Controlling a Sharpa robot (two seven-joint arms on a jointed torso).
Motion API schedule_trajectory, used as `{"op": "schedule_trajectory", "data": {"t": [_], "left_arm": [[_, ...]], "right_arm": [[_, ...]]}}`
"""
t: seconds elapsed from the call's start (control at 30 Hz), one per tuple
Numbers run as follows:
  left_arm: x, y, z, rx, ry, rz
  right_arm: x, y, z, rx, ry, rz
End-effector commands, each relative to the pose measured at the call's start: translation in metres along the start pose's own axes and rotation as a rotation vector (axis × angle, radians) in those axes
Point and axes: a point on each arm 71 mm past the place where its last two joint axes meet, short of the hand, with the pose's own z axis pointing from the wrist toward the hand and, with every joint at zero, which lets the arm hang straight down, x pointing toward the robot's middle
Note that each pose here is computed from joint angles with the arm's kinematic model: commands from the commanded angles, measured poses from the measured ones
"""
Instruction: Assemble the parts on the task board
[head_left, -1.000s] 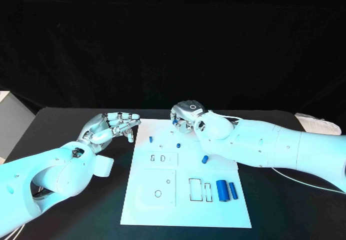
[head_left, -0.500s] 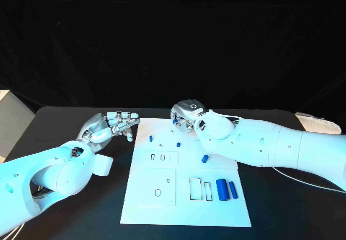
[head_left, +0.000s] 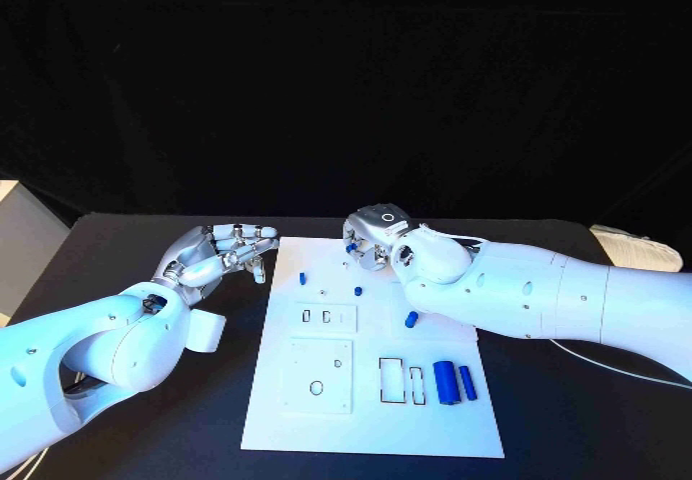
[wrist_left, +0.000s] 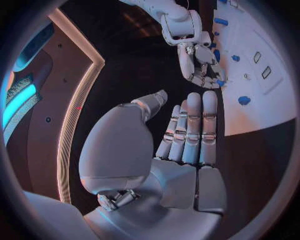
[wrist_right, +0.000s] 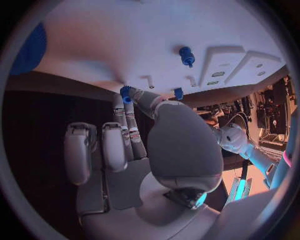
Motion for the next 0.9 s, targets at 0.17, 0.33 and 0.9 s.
{"op": "schedule_trajectory", "data": {"t": [0.17,0.33,0.9], "left_arm": [[0.0015,-0.0013,0.0005,0.007,0.011,-0.007],[0.0016,-0.0013,0.0005,0.006,0.011,-0.007],[0.0014,-0.0010,0.0009,0.005,0.009,-0.007]], "right_arm": [[0.0031,-0.0004,-0.0007,0.003,0.016,-0.019],[0.0038,-0.0018,0.0009,0.008,0.020,-0.023],[0.0055,-0.0016,0.0030,-0.008,0.037,-0.017]]}}
